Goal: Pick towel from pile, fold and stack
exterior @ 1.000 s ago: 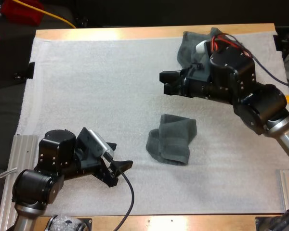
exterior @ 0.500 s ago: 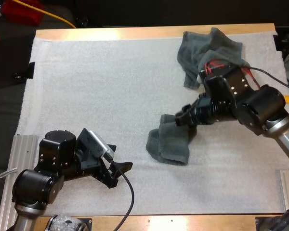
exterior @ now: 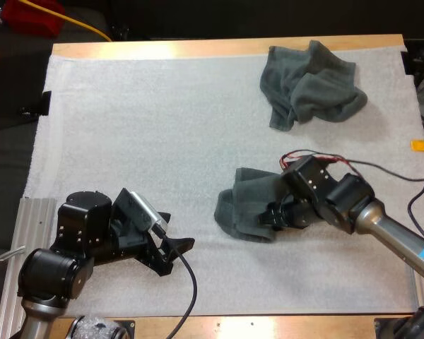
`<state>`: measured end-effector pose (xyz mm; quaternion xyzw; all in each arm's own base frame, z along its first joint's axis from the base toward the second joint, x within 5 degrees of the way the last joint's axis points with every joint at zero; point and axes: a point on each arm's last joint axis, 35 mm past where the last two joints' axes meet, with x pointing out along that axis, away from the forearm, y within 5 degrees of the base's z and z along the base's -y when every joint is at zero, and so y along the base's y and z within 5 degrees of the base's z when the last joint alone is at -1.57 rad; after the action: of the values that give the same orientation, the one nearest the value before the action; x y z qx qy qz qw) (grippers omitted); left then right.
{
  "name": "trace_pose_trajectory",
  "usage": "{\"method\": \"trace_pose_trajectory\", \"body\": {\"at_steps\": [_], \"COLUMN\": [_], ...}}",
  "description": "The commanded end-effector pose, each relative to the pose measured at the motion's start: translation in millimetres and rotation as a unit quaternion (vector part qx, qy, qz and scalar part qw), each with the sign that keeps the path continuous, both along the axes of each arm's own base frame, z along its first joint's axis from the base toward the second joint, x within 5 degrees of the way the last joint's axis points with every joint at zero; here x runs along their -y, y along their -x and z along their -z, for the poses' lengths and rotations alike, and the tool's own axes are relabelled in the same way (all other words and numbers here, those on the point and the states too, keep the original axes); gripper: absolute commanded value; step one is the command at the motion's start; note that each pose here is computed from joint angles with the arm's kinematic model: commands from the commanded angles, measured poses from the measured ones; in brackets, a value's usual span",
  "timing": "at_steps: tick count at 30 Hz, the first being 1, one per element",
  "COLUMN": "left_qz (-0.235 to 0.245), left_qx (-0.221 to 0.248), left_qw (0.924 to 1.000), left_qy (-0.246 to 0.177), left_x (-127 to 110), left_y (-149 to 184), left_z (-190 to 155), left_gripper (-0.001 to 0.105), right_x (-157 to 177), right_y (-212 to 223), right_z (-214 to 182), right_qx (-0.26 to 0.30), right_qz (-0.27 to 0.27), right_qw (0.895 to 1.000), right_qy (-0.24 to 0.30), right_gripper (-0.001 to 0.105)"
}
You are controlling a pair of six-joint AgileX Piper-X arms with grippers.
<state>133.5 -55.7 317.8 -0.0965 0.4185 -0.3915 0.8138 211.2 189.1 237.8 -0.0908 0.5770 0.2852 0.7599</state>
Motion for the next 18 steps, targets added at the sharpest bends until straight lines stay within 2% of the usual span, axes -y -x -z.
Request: {"method": "trace_pose_trajectory", "body": {"at_steps": [1,11,12,13,15,16,18], "left_qz": [0.005,0.007,0.007,0.007,0.007,0.007,0.007], "left_qx": [0.005,0.007,0.007,0.007,0.007,0.007,0.007], "left_qw": [1.0000,0.9999,0.9999,0.9999,0.9999,0.9999,0.9999], "left_qy": [0.005,0.004,0.004,0.004,0.004,0.004,0.004], "left_x": [0.5,0.5,0.5,0.5,0.5,0.5,0.5], "left_y": [2.0,2.0,2.0,2.0,2.0,2.0,2.0], "left_z": [-3.4,-3.4,-3.4,-3.4,-3.4,-3.4,-3.4], "left_gripper": [0.069,0.069,0.069,0.069,0.069,0.069,0.069], "right_x": [-0.5,-8.4,-18.6,-18.8,-19.3,-19.7,-25.9], "right_y": [-0.1,-5.3,-15.6,-15.8,-16.4,-16.9,-24.0], "right_z": [4.0,39.1,60.7,60.6,59.7,58.2,38.6], "right_qx": [0.003,-0.043,-0.065,-0.064,-0.061,-0.058,-0.027], "right_qz": [0.016,0.063,0.090,0.090,0.090,0.089,0.065], "right_qw": [1.000,0.996,0.992,0.992,0.992,0.992,0.993], "right_qy": [-0.014,-0.050,-0.066,-0.067,-0.070,-0.072,-0.091], "right_gripper": [0.055,0.055,0.027,0.024,0.006,0.000,0.002]}}
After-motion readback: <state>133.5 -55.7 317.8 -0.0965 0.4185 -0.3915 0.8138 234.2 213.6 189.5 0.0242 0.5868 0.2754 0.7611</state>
